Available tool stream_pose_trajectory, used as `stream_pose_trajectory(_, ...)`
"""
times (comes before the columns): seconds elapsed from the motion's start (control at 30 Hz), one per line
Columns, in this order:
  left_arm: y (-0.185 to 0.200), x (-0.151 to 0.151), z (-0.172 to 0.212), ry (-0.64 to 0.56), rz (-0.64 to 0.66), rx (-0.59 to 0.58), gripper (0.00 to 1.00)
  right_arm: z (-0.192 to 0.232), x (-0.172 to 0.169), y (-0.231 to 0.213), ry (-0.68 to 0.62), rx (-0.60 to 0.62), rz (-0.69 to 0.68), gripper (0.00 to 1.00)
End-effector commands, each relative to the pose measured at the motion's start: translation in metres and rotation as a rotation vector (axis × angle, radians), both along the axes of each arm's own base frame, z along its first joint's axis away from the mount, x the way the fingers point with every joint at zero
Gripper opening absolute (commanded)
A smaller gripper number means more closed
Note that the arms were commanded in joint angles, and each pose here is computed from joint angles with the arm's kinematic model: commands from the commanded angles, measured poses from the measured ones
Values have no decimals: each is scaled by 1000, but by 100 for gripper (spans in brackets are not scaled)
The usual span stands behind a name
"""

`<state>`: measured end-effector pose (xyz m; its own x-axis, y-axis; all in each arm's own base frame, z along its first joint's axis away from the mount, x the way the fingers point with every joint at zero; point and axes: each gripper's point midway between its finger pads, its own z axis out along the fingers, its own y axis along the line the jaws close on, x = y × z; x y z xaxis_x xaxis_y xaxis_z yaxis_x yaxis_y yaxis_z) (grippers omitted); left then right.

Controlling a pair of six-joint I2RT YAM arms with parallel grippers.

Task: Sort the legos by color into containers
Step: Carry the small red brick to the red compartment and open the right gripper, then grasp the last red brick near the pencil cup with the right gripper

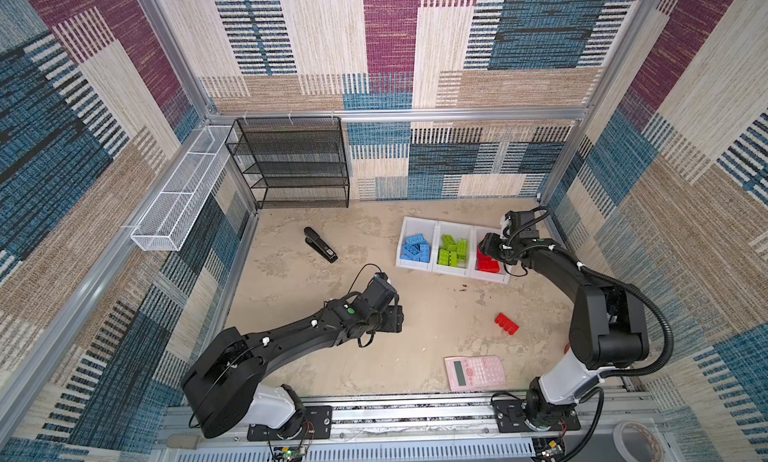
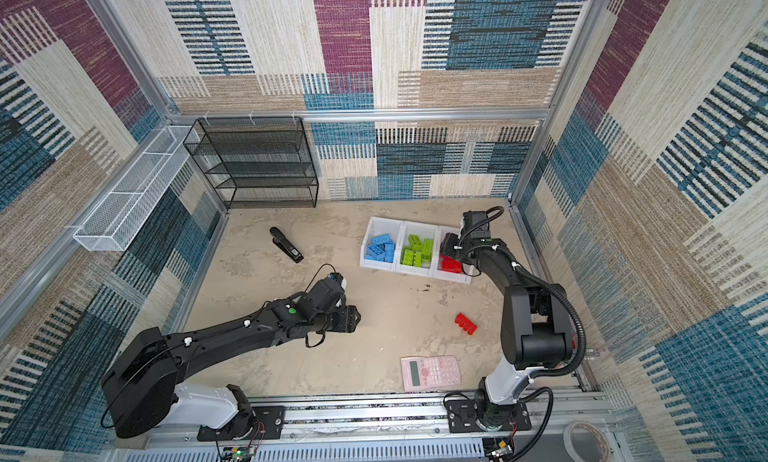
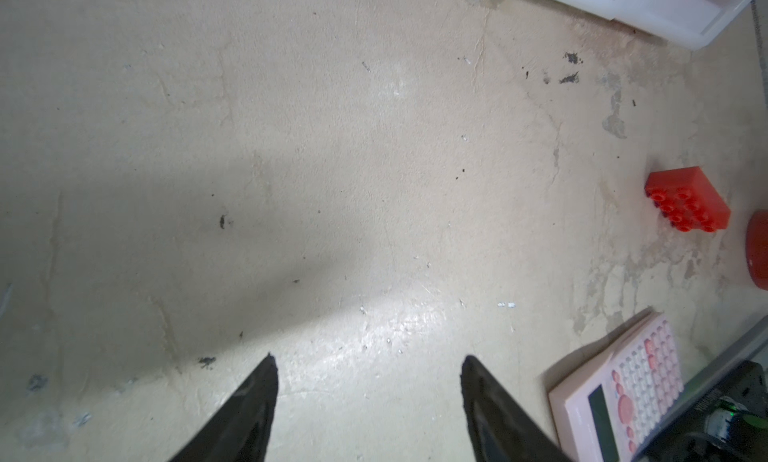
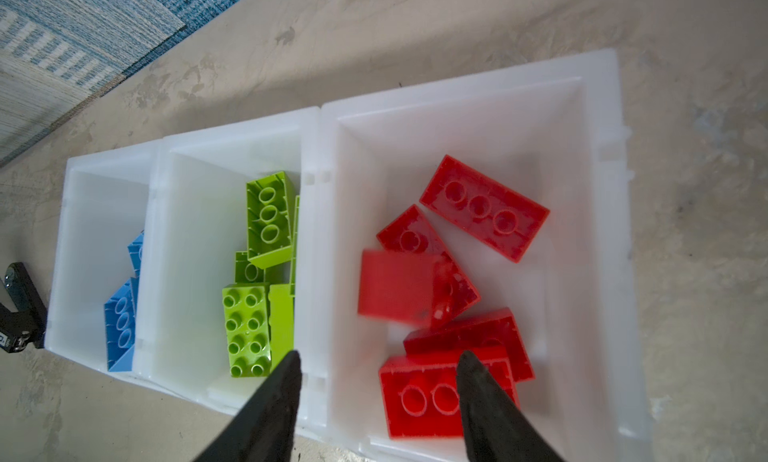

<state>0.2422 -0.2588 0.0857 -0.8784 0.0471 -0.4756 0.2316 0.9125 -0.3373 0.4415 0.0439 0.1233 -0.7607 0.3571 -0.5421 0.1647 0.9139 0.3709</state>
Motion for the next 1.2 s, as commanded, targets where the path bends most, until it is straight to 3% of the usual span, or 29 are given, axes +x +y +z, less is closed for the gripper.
stream_pose_trajectory(0.0,1,-2,3,-1,-3,-7,71,17,7,-2,-63,-11,1,69)
stream_pose_trajectory(0.13,3,-6,0,2,0,-20,71,30,0,-4,-67,-27,-1,74)
stream_pose_trajectory(0.3,3,-10,1,-5,-9,-46,70,36,-35,-5,-61,-29,0,79)
stream_pose_trajectory(0.47,6,-16,0,-11,-16,-72,70,16,-84,-6,11,-37,10,83)
stream_pose_trajectory(0.73,18,-29,2,-35,-8,-108,69,-12,-147,-14,42,26,-121,83)
stream_pose_trajectory(0.97,29,-37,-1,-48,-7,-98,69,-39,-173,-21,56,71,-275,86)
stream_pose_trajectory(1.17,33,-40,-5,-49,-2,-100,69,-63,-182,-23,100,60,-314,86)
